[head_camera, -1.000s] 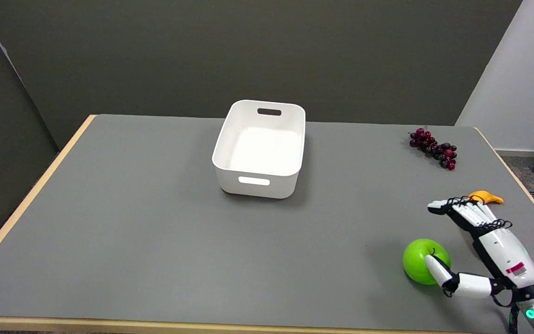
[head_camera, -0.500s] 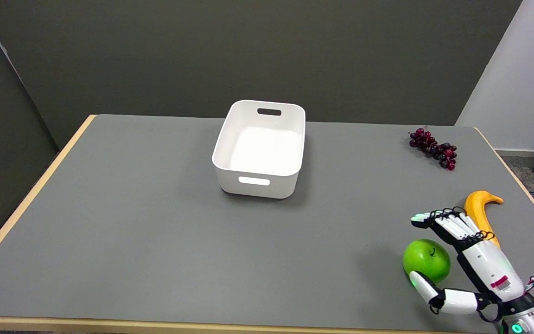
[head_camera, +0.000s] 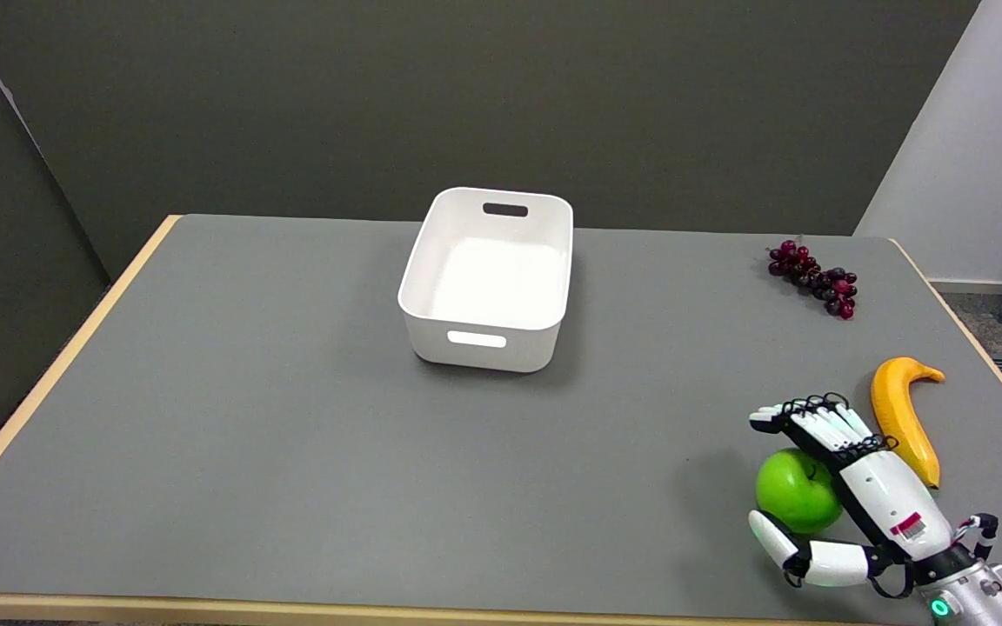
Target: Pick up the green apple.
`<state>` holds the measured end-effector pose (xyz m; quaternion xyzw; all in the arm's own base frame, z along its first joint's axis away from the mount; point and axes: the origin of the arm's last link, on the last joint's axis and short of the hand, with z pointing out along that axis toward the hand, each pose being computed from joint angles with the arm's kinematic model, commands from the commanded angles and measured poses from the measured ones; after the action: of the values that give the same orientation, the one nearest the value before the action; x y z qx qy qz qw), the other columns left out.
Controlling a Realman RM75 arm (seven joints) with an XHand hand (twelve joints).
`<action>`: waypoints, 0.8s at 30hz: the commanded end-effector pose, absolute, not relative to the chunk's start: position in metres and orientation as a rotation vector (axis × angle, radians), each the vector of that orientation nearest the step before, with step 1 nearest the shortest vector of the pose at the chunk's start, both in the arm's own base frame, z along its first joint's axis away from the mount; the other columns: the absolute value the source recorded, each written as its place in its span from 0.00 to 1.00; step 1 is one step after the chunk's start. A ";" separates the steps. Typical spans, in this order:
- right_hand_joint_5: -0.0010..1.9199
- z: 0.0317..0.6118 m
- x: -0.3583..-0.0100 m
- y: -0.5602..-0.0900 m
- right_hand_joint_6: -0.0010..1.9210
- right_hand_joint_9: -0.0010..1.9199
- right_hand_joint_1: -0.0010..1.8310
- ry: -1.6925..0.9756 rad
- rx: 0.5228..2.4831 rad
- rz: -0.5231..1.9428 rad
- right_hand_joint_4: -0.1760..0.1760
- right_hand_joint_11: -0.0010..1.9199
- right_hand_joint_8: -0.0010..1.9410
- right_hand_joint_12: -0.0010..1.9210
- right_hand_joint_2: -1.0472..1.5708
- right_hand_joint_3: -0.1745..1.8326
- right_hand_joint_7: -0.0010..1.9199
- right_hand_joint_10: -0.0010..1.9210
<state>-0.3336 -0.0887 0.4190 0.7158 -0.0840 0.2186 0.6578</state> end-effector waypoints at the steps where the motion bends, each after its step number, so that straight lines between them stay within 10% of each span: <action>1: 0.16 0.428 -0.347 -0.087 0.32 0.08 0.28 -0.219 1.574 0.437 0.27 0.00 0.28 0.51 0.63 0.55 0.16 0.40; 12: 0.18 0.426 -0.346 -0.097 0.35 0.19 0.40 -0.187 1.587 0.450 0.26 0.09 0.31 0.73 0.65 0.53 0.23 0.53; 16: 0.27 0.425 -0.341 -0.099 0.58 0.35 0.43 -0.100 1.601 0.475 0.12 0.28 0.58 0.95 0.69 0.52 0.37 0.70; 18: 0.34 0.421 -0.337 -0.099 0.80 0.42 0.56 -0.023 1.603 0.487 0.01 0.23 0.70 1.00 0.84 0.25 0.40 0.73; 24: 0.42 0.418 -0.332 -0.103 0.80 0.45 0.56 0.084 1.598 0.532 0.36 0.16 0.99 1.00 0.72 0.50 0.40 1.00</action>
<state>-0.3420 -0.0948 0.4246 0.7082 -0.0638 0.2069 0.6720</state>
